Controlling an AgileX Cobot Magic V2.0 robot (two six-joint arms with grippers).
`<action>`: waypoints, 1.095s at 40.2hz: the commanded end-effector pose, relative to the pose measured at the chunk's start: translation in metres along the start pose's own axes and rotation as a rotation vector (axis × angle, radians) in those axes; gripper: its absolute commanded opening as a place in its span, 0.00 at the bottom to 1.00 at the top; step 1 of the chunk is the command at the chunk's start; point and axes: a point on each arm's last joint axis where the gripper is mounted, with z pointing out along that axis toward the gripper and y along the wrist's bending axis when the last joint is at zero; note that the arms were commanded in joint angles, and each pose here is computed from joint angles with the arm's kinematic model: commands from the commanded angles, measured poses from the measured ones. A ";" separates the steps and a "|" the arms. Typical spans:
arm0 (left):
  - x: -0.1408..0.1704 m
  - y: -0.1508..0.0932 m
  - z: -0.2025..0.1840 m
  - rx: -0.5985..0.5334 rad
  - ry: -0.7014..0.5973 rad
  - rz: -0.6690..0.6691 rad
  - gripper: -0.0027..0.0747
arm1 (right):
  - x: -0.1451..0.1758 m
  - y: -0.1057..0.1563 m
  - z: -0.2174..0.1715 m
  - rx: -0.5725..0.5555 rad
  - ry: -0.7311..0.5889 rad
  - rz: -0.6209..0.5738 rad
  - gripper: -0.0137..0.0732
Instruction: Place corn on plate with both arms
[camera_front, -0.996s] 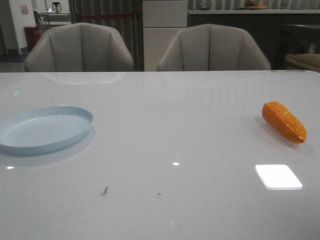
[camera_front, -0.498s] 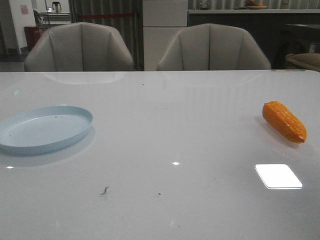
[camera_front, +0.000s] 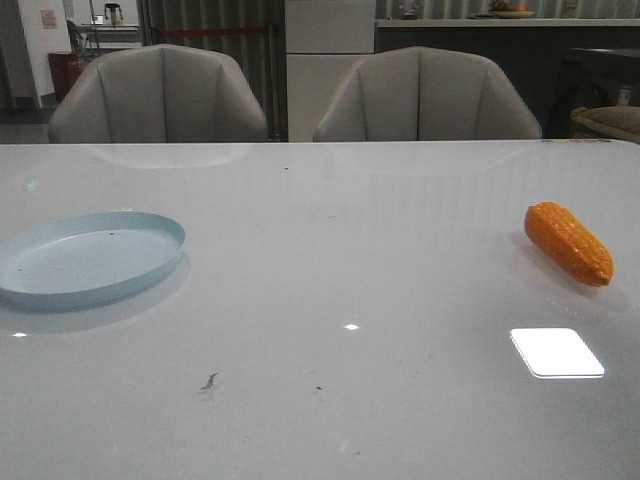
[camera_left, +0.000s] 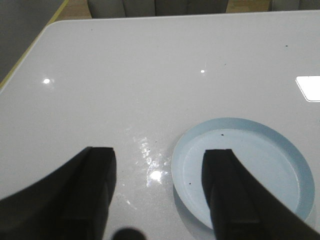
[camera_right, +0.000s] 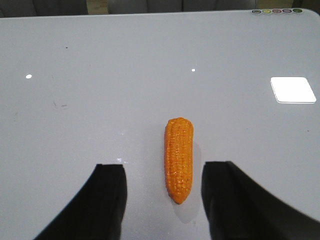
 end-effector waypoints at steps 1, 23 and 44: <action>-0.022 0.002 0.005 -0.005 -0.065 -0.023 0.61 | -0.021 0.002 -0.004 -0.008 -0.124 -0.010 0.68; -0.065 0.010 0.133 0.006 0.363 -0.076 0.58 | -0.021 0.002 -0.004 -0.008 -0.125 -0.010 0.68; -0.014 0.006 0.217 0.030 0.621 -0.123 0.58 | -0.021 0.002 -0.004 -0.008 -0.123 -0.010 0.68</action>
